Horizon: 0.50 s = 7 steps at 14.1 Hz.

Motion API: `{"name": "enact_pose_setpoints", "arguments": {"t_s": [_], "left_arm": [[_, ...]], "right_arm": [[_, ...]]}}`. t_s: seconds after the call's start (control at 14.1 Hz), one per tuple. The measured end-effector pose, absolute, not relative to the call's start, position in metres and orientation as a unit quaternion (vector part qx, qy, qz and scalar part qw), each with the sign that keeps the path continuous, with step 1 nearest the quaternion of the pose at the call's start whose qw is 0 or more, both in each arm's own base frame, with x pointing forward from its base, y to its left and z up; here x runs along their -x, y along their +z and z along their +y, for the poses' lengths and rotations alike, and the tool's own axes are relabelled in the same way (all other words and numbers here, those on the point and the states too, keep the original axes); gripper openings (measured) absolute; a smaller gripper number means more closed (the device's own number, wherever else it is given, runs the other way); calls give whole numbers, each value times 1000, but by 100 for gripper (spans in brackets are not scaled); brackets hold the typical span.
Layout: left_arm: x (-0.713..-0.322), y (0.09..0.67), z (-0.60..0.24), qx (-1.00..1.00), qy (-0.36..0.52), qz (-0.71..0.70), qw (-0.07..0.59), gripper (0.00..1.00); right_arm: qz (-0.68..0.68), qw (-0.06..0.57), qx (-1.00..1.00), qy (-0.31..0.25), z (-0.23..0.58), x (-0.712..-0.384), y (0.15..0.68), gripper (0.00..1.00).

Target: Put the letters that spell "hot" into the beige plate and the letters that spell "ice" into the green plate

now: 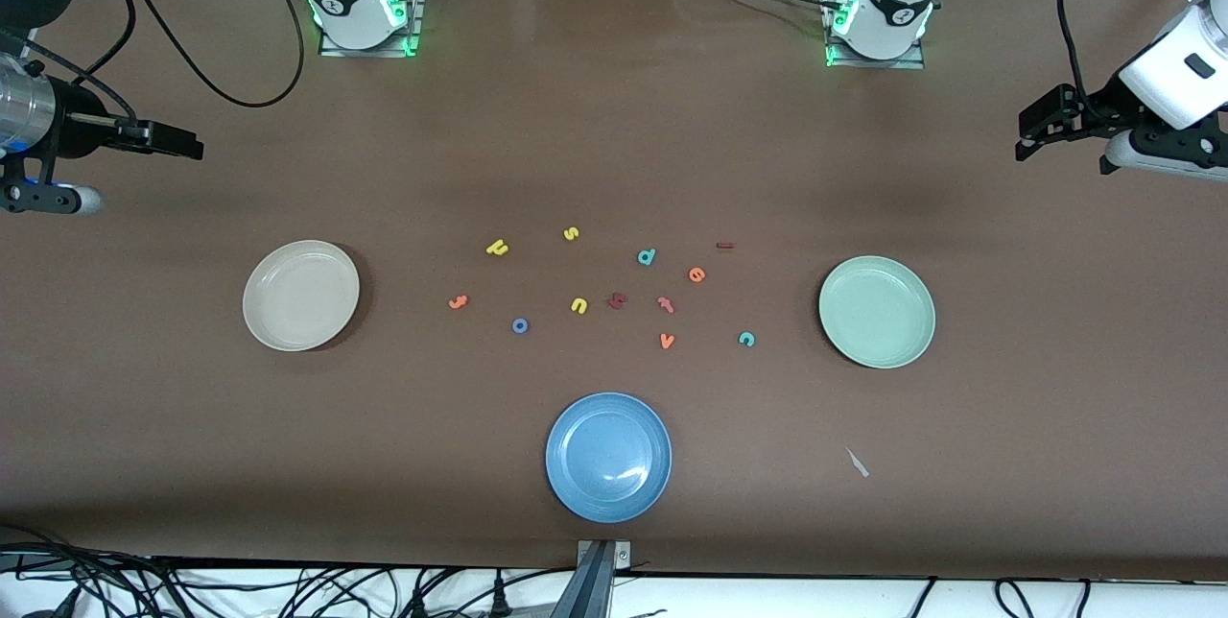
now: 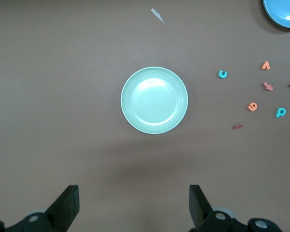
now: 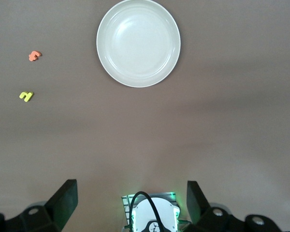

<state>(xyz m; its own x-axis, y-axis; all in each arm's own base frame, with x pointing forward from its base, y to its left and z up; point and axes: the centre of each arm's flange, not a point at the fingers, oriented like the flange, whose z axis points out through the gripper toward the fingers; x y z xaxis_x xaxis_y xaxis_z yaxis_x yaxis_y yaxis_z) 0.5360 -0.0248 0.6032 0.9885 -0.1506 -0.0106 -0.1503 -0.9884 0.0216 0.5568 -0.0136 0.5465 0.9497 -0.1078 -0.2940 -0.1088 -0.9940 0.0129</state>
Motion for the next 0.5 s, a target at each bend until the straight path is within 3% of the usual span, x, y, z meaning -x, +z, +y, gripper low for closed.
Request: {"name": "enact_pose_setpoints", "arguments": {"t_s": [0.5], "left_arm": [[-535, 603, -38, -997, -7, -73, 10, 100]], "right_arm": [[46, 3, 988, 150, -14, -557, 546, 100]]}}
